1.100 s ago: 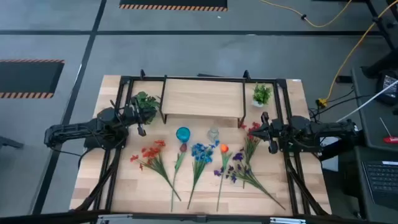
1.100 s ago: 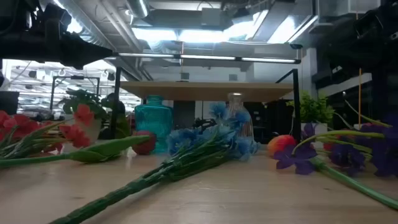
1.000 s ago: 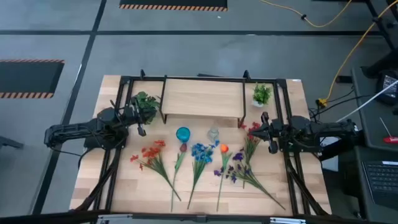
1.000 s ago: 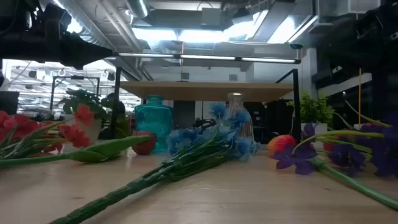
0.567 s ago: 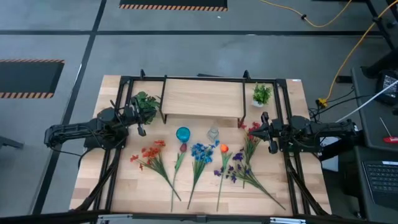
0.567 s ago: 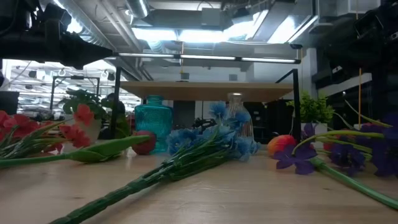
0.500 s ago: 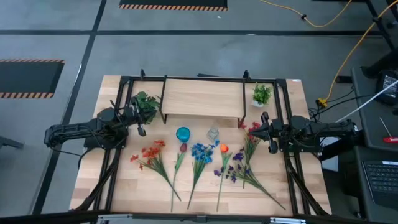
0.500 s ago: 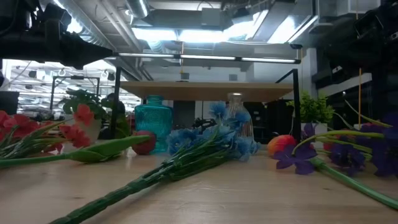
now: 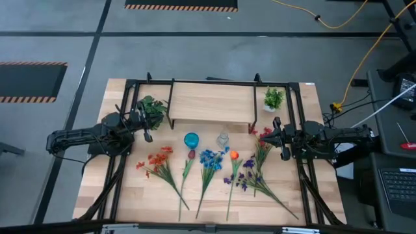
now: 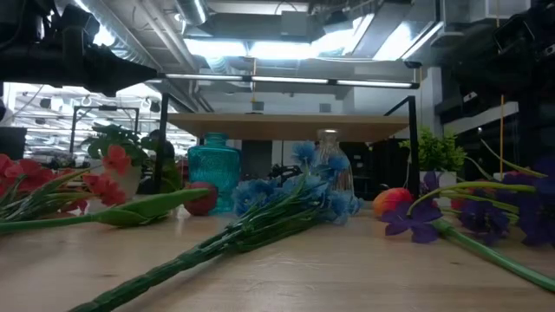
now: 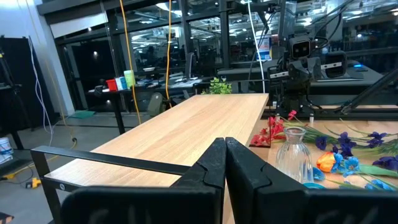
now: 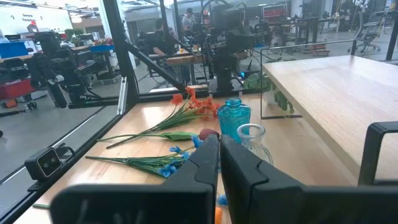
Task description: Pick and place flowers into a vace then onto a shelf
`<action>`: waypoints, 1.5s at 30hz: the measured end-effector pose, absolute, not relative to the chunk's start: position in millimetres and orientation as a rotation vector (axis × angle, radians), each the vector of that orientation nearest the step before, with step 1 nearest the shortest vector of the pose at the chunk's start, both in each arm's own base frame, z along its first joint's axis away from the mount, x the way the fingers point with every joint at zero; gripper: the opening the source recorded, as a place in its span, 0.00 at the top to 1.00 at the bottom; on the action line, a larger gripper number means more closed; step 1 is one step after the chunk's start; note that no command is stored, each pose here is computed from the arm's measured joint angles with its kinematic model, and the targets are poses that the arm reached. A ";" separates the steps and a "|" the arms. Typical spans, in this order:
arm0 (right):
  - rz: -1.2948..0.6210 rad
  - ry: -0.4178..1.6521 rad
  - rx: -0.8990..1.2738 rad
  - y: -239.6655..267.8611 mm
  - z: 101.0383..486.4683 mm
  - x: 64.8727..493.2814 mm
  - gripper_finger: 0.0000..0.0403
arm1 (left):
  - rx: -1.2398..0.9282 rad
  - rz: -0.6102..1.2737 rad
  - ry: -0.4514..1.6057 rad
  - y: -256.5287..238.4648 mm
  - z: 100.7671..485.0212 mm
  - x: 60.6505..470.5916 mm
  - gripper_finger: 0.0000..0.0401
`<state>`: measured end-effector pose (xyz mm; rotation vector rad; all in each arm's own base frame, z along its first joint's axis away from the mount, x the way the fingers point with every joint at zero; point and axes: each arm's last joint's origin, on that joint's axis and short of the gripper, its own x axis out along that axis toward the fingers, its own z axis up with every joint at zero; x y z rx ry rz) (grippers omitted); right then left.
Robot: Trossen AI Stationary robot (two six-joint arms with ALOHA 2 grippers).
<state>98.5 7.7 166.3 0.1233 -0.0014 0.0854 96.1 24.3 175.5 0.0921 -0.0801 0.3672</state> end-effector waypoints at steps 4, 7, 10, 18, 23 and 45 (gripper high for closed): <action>0.085 -0.001 0.123 7.7 166.2 98.5 0.95 | 0.092 0.367 -0.081 24.3 175.6 96.1 0.99; 0.085 -0.001 0.123 7.6 166.3 98.5 0.95 | 0.092 0.367 -0.080 24.3 175.5 96.1 0.99; 0.086 -0.001 0.123 7.7 166.2 98.5 0.95 | 0.092 0.367 -0.080 24.3 175.5 96.1 0.99; 0.085 -0.001 0.123 7.6 166.3 98.5 0.95 | 0.092 0.367 -0.080 24.3 175.5 96.1 0.99; 0.086 -0.001 0.123 7.7 166.2 98.5 0.95 | 0.092 0.367 -0.080 24.3 175.5 96.1 0.99; 0.086 -0.001 0.123 7.7 166.3 98.5 0.95 | 0.092 0.367 -0.080 24.3 175.5 96.1 0.99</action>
